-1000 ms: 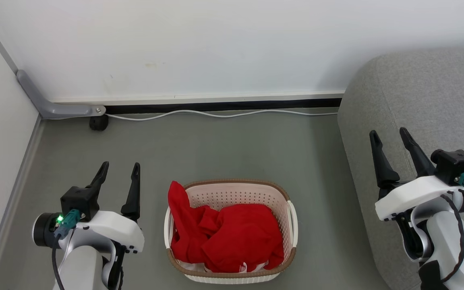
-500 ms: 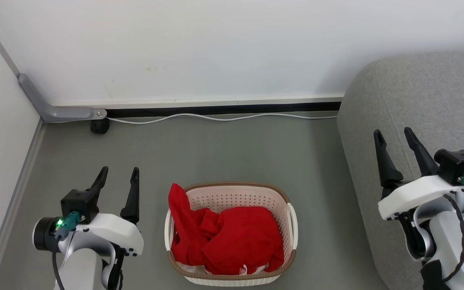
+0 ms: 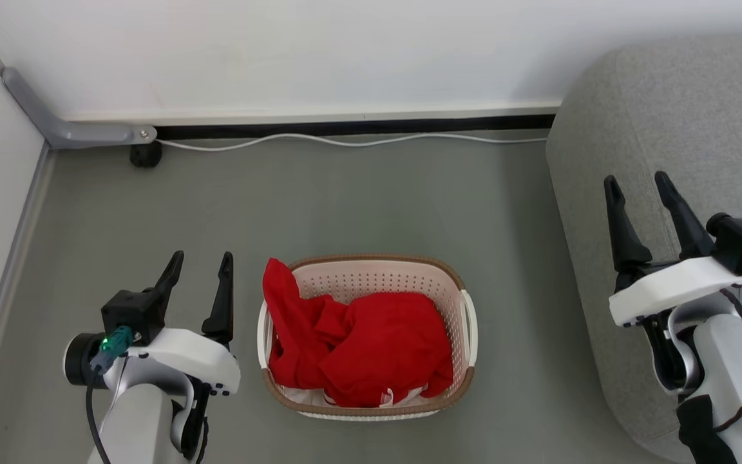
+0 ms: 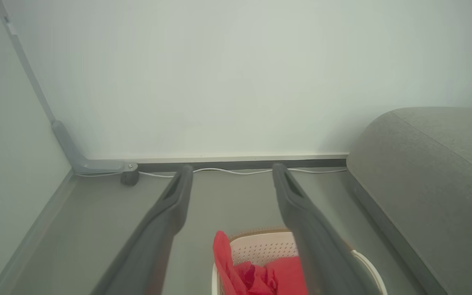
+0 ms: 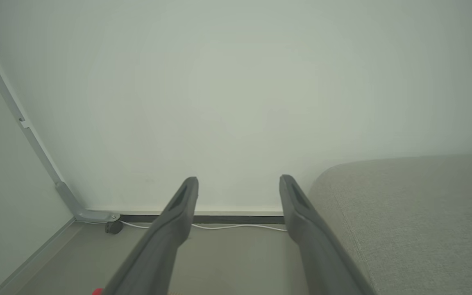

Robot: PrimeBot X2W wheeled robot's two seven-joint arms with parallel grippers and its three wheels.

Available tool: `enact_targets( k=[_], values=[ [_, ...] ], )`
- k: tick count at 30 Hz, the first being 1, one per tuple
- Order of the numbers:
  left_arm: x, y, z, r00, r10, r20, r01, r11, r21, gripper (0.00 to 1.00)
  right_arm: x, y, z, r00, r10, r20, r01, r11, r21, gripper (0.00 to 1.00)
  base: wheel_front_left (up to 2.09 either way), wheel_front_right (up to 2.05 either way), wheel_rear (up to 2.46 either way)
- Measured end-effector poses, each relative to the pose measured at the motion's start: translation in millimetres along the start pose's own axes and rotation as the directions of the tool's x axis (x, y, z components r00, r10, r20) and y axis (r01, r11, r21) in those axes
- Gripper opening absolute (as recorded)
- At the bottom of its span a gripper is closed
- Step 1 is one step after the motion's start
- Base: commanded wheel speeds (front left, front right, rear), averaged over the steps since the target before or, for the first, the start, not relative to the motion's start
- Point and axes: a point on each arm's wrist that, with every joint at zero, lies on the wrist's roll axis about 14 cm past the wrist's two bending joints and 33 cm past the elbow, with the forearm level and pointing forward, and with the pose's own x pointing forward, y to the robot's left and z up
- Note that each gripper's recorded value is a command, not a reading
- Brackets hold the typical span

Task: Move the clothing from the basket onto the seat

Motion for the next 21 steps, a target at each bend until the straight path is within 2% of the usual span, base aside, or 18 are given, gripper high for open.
enact_targets(
  k=[9, 21],
  values=[
    [29.7, -14.3, -33.8, 0.997, -0.031, -0.075, 0.025, 0.996, -0.084, 1.00, 33.2, -8.5, -7.3, 1.000, -0.002, 0.023, 0.002, 1.000, -0.002, 1.00, 0.00, 0.00, 0.00],
    [77.1, -54.0, -107.6, 0.965, -0.143, -0.220, 0.113, 0.983, -0.144, 1.00, 83.1, -23.1, -45.4, 1.000, 0.005, 0.006, -0.005, 1.000, -0.001, 1.00, 0.00, 0.00, 0.00]
  ],
)
